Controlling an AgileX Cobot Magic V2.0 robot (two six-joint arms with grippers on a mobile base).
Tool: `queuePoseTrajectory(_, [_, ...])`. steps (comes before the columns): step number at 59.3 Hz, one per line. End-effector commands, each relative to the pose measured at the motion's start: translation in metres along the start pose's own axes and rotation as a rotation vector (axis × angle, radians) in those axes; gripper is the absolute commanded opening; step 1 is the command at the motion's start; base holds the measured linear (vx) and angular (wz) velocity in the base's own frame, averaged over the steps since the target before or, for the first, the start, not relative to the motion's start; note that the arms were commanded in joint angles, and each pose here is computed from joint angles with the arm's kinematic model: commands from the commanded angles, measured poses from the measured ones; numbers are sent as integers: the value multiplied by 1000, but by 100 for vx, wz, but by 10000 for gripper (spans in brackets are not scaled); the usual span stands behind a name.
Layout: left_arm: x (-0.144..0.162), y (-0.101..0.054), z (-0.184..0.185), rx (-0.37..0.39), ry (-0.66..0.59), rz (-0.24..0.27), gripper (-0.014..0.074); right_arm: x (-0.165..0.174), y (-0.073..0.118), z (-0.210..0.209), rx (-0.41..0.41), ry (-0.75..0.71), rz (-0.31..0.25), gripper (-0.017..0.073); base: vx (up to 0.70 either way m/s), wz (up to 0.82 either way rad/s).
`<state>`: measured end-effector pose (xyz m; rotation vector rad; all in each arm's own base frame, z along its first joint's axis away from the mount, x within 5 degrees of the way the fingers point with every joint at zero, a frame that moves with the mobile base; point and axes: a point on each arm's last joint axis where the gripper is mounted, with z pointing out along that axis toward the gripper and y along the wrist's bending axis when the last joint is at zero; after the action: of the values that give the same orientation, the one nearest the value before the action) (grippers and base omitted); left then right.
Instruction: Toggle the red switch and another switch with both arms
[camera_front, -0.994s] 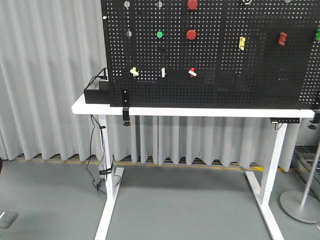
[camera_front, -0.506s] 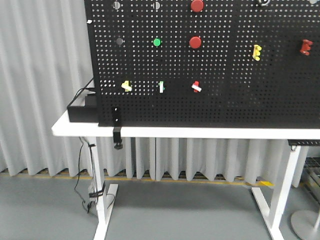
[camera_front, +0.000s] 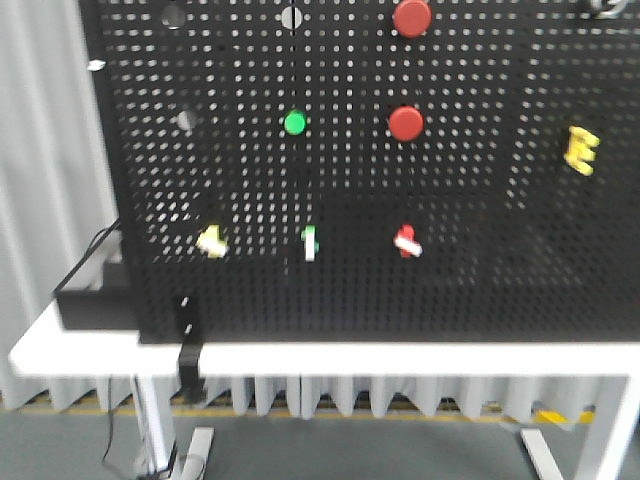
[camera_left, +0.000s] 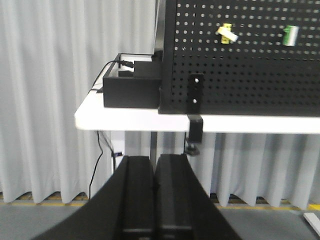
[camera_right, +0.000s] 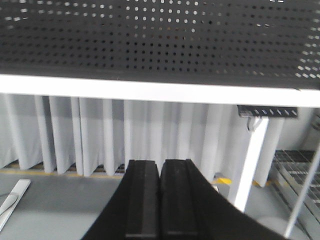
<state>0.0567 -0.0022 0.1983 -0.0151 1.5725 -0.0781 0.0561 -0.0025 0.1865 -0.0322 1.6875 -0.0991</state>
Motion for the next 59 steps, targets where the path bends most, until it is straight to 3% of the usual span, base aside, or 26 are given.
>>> queuePoseTrajectory(1, [-2, 0, 0, 9, -75, -15, 2, -6, -1, -1, 9, -89, -3, -6, 46, -3])
queuePoseTrajectory(29, [-2, 0, 0, 9, -75, -15, 2, -6, -1, -1, 9, -89, -3, -6, 35, -1])
queuePoseTrajectory(59, [-2, 0, 0, 9, -75, -15, 2, -6, -1, -1, 9, -89, -3, -6, 12, 0])
